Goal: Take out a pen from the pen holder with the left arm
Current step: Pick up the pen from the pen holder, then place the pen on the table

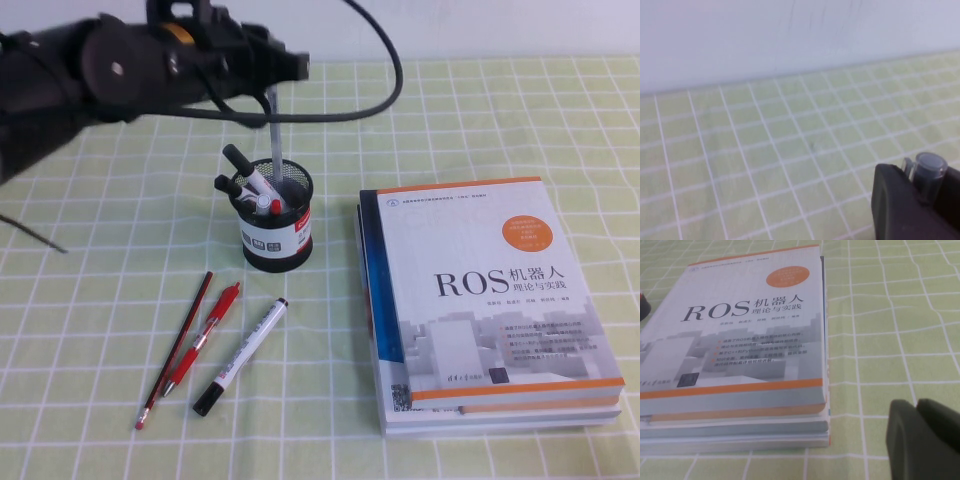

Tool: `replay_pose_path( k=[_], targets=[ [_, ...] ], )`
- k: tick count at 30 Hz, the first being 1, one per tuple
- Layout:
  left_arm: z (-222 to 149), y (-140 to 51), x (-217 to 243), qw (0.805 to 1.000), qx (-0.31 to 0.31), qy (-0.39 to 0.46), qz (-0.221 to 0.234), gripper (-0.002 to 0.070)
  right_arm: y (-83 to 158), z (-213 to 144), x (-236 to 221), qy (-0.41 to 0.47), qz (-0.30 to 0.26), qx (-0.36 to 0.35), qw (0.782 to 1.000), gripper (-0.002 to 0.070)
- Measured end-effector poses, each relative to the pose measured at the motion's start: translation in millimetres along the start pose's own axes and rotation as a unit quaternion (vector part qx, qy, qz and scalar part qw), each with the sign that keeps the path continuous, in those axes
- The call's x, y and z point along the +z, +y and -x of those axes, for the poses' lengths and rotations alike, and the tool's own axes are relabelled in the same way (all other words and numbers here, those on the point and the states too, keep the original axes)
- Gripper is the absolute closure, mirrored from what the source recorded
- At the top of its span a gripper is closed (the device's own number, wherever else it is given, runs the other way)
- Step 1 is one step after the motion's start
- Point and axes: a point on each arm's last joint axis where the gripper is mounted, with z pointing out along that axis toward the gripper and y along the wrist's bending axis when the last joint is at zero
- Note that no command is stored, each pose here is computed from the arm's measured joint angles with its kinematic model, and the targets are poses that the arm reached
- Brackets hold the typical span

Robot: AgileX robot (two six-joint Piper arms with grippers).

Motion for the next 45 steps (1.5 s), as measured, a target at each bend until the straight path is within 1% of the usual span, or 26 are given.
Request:
replay_pose_path(
  k=[4, 8, 15, 20, 27, 33, 38, 45],
  targets=[
    [23, -5.5, -36, 0.999, 0.013, -0.041, -0.005, 0.0577, 0, 0, 0, 0.0, 0.0, 0.0, 1.0, 0.0689],
    [36, -11.8, -70, 0.998, 0.032, -0.047, -0.017, 0.0577, 0, 0, 0, 0.0, 0.0, 0.0, 1.0, 0.0689],
    [34, -22.0, -115, 0.997, 0.05, 0.014, -0.049, 0.0577, 0, 0, 0, 0.0, 0.0, 0.0, 1.0, 0.0688],
    [21, -24.6, -130, 0.991, 0.06, 0.099, -0.063, 0.0577, 0, 0, 0, 0.0, 0.0, 0.0, 1.0, 0.0688],
    [2, -19.7, -135, 0.975, 0.068, 0.207, -0.044, 0.0577, 0, 0, 0, 0.0, 0.0, 0.0, 1.0, 0.0689],
    [-14, -12.7, -131, 0.952, 0.071, 0.297, -0.019, 0.0577, 0, 0, 0, 0.0, 0.0, 0.0, 1.0, 0.0688],
    [-29, -4.6, -107, 0.932, 0.079, 0.355, 0.002, 0.0577, 0, 0, 0, 0.0, 0.0, 0.0, 1.0, 0.0689],
    [-53, 10.3, -66, 0.901, 0.109, 0.419, 0.038, 0.0577, 0, 0, 0, 0.0, 0.0, 0.0, 1.0, 0.0689]
  ],
)
